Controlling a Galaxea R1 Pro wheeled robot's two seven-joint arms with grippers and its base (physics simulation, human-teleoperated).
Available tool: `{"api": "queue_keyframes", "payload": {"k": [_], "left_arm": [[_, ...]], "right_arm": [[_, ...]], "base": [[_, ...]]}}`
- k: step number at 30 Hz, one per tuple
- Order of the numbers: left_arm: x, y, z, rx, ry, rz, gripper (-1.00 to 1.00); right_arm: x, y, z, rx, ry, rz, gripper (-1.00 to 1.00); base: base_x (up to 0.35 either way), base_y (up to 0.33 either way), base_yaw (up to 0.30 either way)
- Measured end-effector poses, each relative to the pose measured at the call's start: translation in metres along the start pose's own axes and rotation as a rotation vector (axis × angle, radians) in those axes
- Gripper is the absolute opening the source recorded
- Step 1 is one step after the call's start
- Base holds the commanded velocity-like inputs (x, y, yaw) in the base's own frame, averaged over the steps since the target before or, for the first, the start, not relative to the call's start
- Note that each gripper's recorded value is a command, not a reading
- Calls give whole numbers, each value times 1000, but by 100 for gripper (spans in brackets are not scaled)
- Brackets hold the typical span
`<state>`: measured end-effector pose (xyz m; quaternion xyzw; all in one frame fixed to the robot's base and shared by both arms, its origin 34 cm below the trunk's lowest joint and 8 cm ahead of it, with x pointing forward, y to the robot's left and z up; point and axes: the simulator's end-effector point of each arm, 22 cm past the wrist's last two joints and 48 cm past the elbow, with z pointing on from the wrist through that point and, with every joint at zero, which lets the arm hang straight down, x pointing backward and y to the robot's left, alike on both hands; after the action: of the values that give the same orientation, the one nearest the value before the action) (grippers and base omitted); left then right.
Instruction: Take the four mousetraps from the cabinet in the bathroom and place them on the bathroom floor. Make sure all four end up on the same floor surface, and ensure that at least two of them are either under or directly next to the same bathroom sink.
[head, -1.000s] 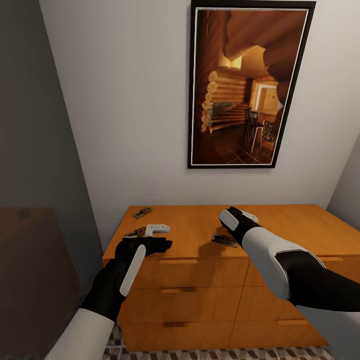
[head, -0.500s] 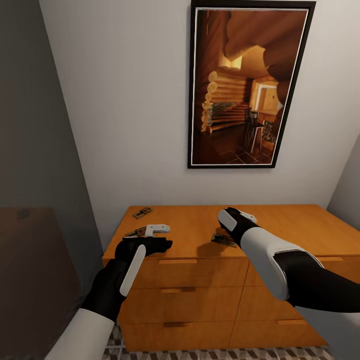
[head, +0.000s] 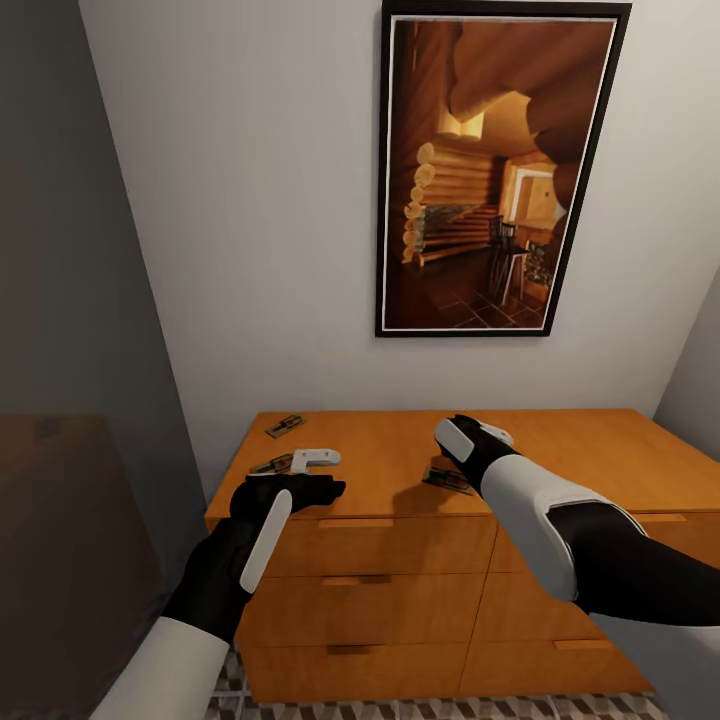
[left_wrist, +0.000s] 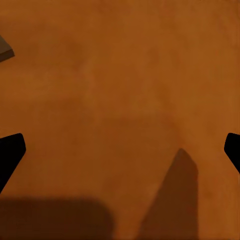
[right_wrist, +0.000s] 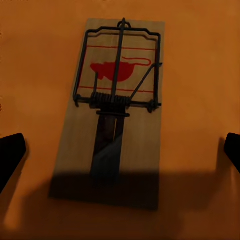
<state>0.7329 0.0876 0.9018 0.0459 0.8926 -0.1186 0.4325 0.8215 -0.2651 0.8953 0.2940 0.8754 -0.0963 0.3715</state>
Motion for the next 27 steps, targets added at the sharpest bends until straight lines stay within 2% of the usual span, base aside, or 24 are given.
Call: {"api": "queue_keyframes", "payload": {"k": [1,2,3,8,14,19,23,27], "left_arm": [[0,0,0,0,0,0,100],[0,0,0,0,0,0,100],[0,0,0,0,0,0,100],[0,0,0,0,0,0,100],[0,0,0,0,0,1,100],[0,0,0,-1,0,2,100],[0,0,0,-2,0,3,100],[0,0,0,-2,0,3,100]], "right_arm": [[0,0,0,-2,0,2,100],[-1,0,0,-4,1,5,-100],[0,-2,1,5,-3,-13,-100],[-1,1,1,-9,5,-13,-100],[2,4,-2,-27,36,-41,-100],[2,6,-2,-34,42,-44,-100],[2,6,-3,-39,46,-27,-100],[1,2,-1,-25,38,-32,-100]], "base": [[0,0,0],[0,0,0],[0,0,0],[0,0,0],[0,0,0],[0,0,0],[0,0,0],[0,0,0]]}}
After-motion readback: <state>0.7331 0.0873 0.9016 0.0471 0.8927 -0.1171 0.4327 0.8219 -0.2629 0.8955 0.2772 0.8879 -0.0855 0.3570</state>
